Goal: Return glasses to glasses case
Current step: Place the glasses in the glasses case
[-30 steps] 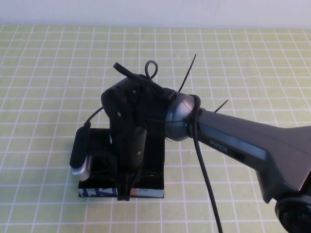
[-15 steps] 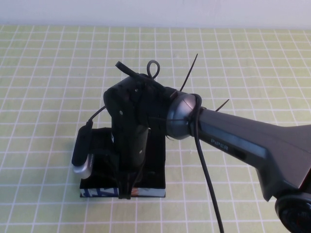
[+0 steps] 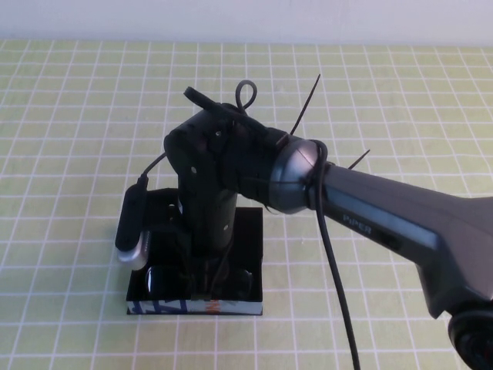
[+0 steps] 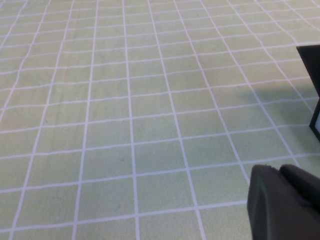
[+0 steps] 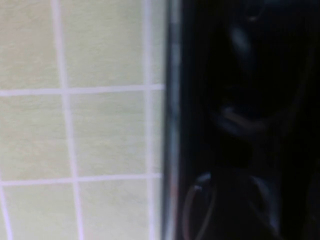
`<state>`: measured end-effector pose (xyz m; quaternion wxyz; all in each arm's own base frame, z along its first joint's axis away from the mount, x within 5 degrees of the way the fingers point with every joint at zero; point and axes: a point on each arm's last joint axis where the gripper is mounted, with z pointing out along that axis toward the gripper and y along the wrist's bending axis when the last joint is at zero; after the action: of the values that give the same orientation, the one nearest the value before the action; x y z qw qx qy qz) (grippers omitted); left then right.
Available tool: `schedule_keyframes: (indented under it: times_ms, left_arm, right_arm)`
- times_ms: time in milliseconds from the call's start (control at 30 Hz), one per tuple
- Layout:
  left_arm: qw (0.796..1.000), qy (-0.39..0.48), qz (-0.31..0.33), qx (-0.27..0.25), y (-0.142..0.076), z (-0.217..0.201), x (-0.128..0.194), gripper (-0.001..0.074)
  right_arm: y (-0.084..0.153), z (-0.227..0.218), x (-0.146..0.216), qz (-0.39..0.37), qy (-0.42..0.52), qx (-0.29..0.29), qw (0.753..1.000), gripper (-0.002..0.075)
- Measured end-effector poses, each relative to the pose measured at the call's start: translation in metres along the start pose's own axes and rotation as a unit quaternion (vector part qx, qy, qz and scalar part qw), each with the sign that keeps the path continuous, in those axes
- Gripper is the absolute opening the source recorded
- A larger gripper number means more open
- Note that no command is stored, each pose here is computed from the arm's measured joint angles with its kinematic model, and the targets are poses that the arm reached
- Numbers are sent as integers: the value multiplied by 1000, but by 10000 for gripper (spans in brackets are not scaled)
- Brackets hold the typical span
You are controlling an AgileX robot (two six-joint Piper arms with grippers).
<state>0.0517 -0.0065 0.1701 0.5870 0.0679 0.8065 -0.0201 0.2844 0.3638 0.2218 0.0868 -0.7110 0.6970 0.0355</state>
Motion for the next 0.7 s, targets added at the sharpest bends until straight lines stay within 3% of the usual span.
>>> schedule_keyframes:
  times_ms: [167,300,533,700]
  left_arm:
    - [1000,0,0,0,0,0,0,-4]
    - [1000,0,0,0,0,0,0,-4]
    - [1000,0,0,0,0,0,0,-4]
    - [1000,0,0,0,0,0,0,-4]
  right_arm:
    - [-3,-24,-1,16,-15,30,999,308]
    - [-8,-44,4,71,-26,54,996,289]
    - [-20,-63,18,160,-38,75,984,36]
    - [-32,-64,30,197,-36,78,977,-5]
